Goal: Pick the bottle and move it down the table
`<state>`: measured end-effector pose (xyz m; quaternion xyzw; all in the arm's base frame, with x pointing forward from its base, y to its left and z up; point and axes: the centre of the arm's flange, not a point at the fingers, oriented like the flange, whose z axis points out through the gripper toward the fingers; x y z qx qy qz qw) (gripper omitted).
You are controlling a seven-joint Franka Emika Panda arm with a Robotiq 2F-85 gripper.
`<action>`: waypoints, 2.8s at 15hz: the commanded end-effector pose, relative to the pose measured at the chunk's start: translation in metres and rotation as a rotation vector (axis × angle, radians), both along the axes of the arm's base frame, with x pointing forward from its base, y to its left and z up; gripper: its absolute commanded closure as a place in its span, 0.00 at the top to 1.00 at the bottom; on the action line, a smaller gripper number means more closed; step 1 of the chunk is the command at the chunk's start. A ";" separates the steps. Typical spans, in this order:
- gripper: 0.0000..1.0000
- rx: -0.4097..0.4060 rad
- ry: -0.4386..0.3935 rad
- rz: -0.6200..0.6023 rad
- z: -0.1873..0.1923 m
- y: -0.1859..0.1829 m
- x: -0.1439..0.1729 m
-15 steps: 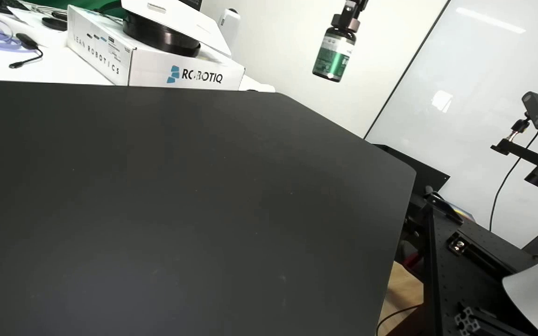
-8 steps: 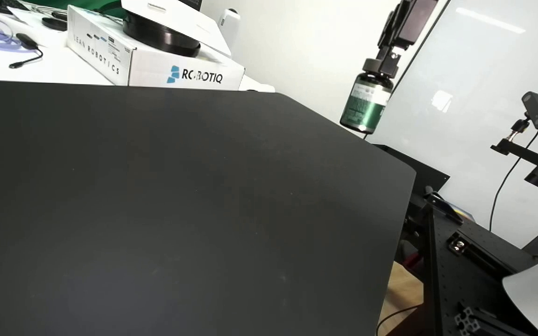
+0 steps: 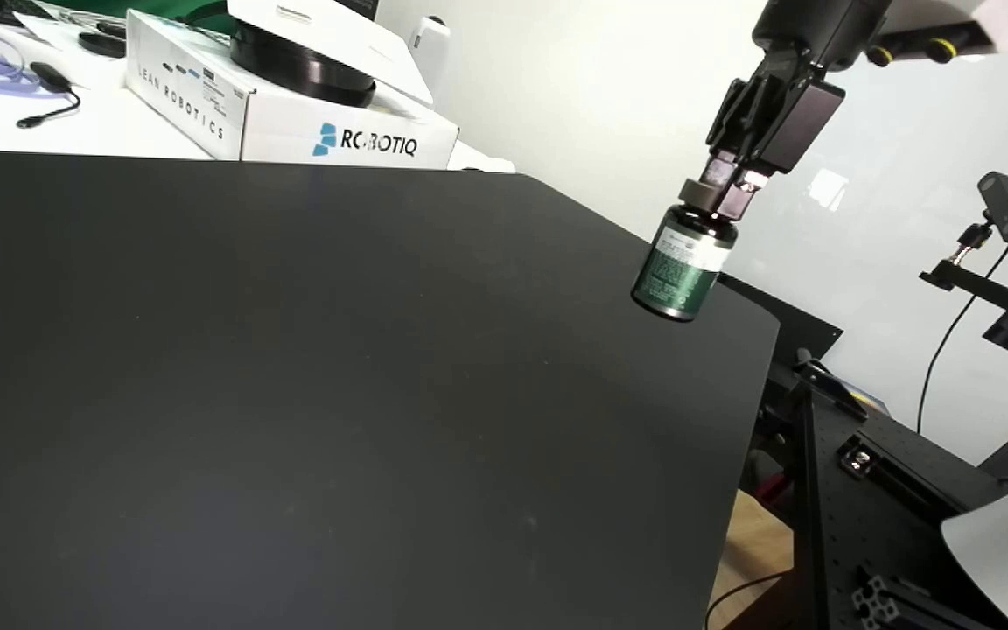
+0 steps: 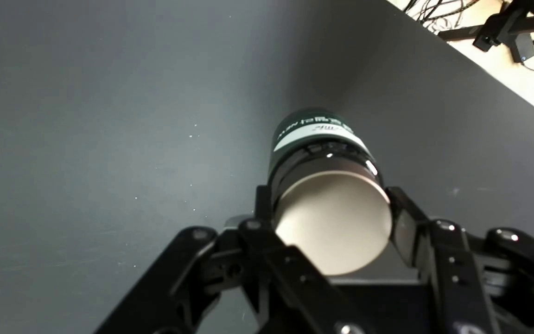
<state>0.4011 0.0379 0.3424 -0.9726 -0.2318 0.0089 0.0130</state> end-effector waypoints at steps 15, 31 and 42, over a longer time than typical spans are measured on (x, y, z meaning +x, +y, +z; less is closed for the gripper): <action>0.36 -0.004 -0.157 -0.023 -0.040 -0.005 0.005; 0.36 -0.032 -0.158 -0.029 -0.111 -0.013 0.006; 1.00 -0.011 -0.177 -0.054 -0.023 -0.023 0.000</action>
